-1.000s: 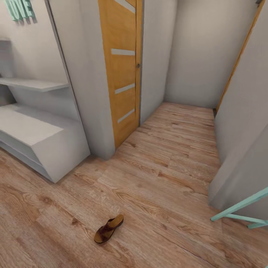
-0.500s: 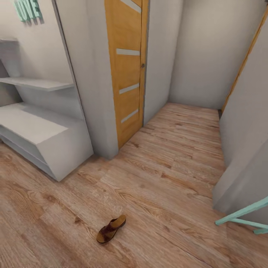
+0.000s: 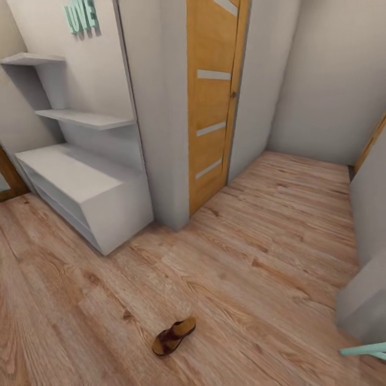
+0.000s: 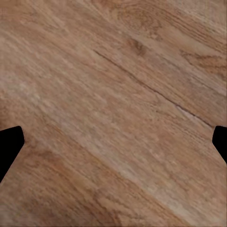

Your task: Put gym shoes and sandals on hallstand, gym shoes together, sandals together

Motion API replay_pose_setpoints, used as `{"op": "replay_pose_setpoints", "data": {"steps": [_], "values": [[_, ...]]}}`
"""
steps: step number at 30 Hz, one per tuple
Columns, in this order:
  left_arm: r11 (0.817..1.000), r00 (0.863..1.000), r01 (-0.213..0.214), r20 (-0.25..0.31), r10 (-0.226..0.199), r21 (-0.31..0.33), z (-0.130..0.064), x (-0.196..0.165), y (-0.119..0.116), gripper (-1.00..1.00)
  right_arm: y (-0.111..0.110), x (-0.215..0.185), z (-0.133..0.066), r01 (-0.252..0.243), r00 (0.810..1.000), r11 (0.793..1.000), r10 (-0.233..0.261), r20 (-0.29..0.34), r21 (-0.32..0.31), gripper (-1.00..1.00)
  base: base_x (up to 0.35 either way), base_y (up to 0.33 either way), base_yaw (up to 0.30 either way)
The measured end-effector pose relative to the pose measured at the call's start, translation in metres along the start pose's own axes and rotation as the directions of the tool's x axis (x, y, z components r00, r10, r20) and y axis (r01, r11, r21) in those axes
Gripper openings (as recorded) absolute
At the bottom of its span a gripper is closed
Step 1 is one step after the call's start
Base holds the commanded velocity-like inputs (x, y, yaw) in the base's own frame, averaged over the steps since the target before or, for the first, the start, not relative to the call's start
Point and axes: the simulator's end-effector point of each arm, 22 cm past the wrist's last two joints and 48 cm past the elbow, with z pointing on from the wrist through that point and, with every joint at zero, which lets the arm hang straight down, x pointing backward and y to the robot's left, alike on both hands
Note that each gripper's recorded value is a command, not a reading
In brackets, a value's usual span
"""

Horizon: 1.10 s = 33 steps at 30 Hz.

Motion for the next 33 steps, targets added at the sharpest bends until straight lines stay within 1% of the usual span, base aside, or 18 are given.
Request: {"op": "replay_pose_setpoints", "data": {"steps": [10,33], "values": [[1.0,1.0,-0.001,0.0,0.001,0.0,0.0001,-0.0002,-0.0001,1.0,0.0003,0.0002,0.0,0.0,1.0,1.0,0.0,0.0,-0.001,1.0,0.059,0.0,0.275],[1.0,1.0,-0.001,-0.001,0.001,0.0,0.0,0.0003,-0.0001,1.0,-0.0003,-0.0009,0.0003,0.0,1.0,1.0,0.0,0.002,0.001,1.0,0.004,0.0,0.276]]}}
